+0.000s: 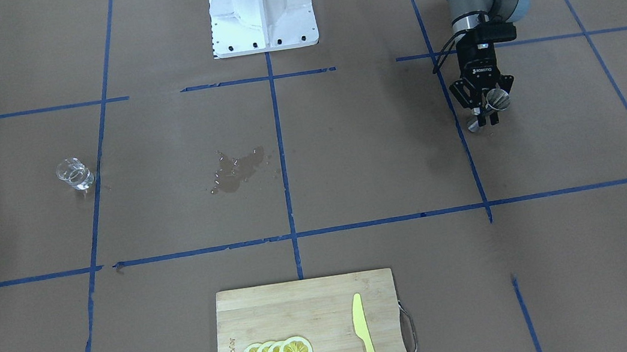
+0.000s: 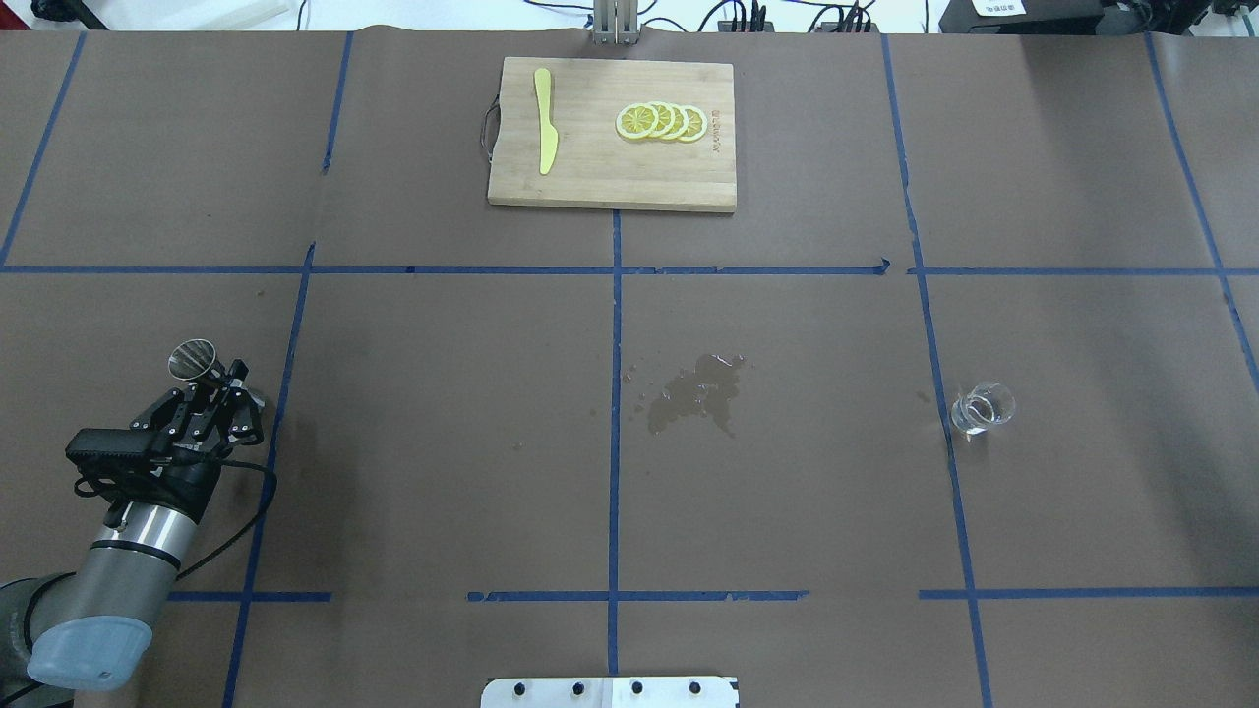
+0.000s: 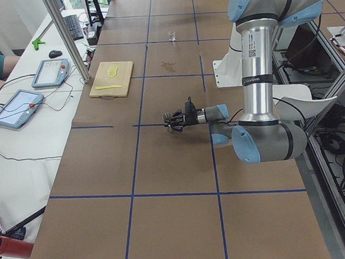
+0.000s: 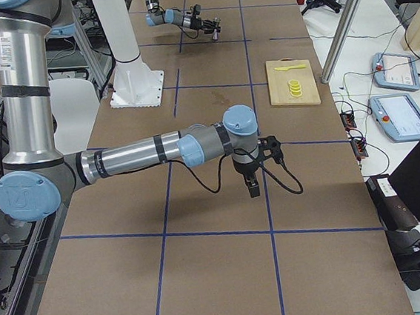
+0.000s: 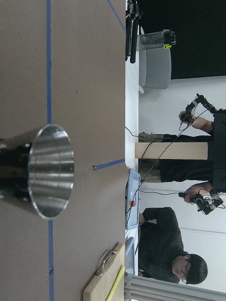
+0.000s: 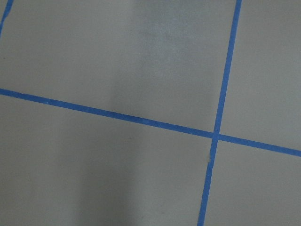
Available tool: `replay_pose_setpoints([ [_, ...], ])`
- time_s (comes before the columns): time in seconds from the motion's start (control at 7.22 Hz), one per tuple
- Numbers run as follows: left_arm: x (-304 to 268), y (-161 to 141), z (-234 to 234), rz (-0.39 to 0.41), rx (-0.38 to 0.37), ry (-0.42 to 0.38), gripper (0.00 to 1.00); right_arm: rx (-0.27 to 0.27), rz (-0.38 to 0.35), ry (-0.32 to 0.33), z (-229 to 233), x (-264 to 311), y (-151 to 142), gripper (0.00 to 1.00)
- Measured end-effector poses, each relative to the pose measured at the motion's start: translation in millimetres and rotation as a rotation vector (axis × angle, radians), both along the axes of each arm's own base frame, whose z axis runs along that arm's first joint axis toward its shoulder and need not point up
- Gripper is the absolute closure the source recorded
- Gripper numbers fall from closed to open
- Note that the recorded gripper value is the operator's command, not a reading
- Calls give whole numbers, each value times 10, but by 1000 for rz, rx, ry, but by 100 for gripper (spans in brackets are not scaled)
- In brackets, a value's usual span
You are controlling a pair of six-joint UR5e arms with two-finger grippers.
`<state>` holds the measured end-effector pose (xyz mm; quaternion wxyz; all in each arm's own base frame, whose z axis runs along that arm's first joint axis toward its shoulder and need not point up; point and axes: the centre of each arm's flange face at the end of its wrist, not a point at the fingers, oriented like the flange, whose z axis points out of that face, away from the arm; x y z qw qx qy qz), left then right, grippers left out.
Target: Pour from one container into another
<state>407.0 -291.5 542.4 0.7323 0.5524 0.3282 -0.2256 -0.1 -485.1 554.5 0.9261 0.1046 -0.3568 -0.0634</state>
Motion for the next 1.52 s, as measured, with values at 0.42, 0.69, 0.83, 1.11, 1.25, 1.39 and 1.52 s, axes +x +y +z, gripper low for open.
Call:
replay_pose_setpoints([
  [0.42, -210, 30, -383, 36, 115, -8, 100, 0, 3, 1, 0, 16, 0, 0],
  [0.69, -166, 85, -736, 85, 237, 14, 100, 0, 5, 0, -1, 19, 4, 0],
  [0.83, 3, 110, -973, 152, 284, 47, 100, 1, 5, -1, -10, 19, 6, 0],
  [1.11, 163, 128, -1373, 336, 425, 14, 100, -5, 17, -3, -25, 27, 0, 0],
  [1.25, 121, 12, -1633, 406, 537, -43, 100, -2, 23, -5, -46, 30, -9, 0],
  [1.39, 62, -197, -1854, 480, 644, -100, 100, 7, 28, -7, -68, 30, -22, 0],
  [1.52, 28, -471, -2116, 571, 733, -149, 100, 16, 33, -10, -93, 29, -40, 0],
])
